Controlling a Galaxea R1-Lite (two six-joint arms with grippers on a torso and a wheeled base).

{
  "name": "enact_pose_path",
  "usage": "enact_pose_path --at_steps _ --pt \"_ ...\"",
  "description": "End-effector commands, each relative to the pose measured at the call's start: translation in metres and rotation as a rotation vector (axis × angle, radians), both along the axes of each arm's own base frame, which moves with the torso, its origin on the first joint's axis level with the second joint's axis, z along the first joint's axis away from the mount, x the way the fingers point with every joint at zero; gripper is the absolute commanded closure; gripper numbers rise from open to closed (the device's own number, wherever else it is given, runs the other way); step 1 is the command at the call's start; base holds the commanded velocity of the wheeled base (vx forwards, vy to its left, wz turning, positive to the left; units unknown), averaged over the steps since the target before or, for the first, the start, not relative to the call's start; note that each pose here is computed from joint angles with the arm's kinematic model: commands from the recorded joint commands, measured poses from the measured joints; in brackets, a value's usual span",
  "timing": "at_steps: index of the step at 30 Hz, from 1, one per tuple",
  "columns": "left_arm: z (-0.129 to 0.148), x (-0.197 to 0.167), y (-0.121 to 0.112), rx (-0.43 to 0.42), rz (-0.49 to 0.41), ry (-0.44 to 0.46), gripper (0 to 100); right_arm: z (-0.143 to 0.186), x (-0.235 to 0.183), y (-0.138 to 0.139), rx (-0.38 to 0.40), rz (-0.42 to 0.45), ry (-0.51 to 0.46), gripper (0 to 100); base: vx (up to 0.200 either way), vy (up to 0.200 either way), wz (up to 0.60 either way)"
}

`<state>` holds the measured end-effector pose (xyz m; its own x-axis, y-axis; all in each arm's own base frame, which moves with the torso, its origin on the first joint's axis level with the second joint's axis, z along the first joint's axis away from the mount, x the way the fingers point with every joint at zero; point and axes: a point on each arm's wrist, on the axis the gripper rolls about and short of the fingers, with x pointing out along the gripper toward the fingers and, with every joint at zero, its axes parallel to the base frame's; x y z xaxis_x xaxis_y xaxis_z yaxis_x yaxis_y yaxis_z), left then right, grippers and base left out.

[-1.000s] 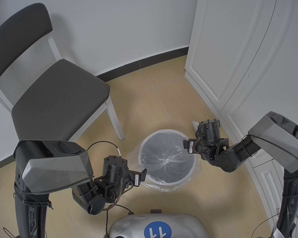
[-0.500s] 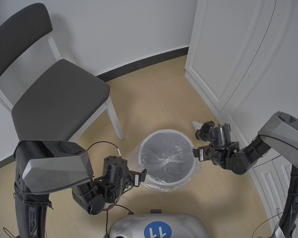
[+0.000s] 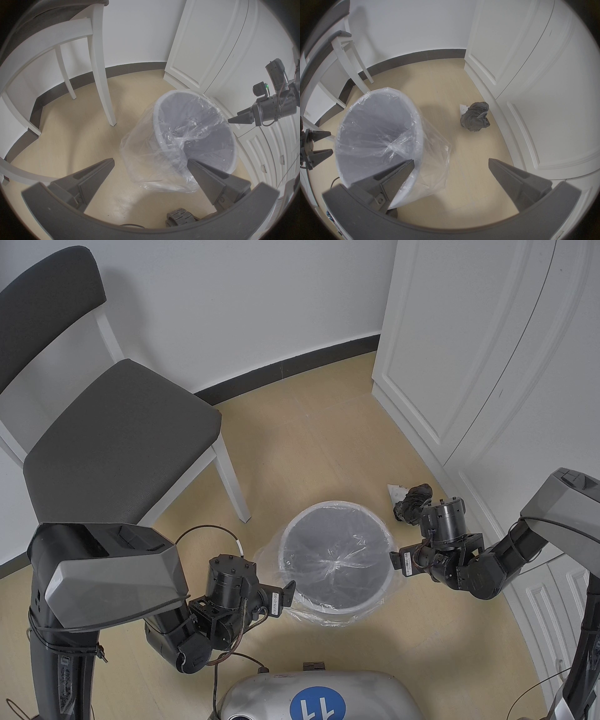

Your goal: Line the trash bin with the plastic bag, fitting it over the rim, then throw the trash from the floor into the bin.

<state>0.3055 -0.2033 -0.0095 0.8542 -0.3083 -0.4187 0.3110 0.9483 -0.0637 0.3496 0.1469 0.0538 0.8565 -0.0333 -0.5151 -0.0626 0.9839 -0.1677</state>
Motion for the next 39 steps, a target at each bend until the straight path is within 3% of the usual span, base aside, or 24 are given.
enact_pose_path --at_steps 1,8,15,18,30,39 --pt "0.000 0.000 0.000 0.000 0.001 0.000 0 -0.001 -0.003 -0.001 -0.004 0.000 0.008 0 0.000 0.000 0.00" --pt "-0.001 0.000 0.000 0.001 0.001 0.001 0 -0.006 -0.002 0.000 -0.021 0.011 0.019 0 0.000 0.000 0.00" --pt "0.002 0.000 0.000 -0.005 0.001 -0.006 0 0.027 -0.010 0.002 0.048 0.022 -0.125 0 0.000 0.000 0.00" --pt "-0.003 0.000 0.000 0.002 0.001 0.004 0 0.046 -0.021 -0.007 0.054 0.018 -0.156 0 0.000 0.000 0.00" --pt "-0.015 0.015 0.013 0.014 0.054 0.019 0 0.060 -0.003 -0.064 0.049 -0.043 -0.191 0 0.000 0.000 0.00" --pt "-0.021 0.019 0.013 0.013 0.058 0.023 0 0.068 0.000 -0.084 0.054 -0.058 -0.213 0 0.000 0.000 0.00"
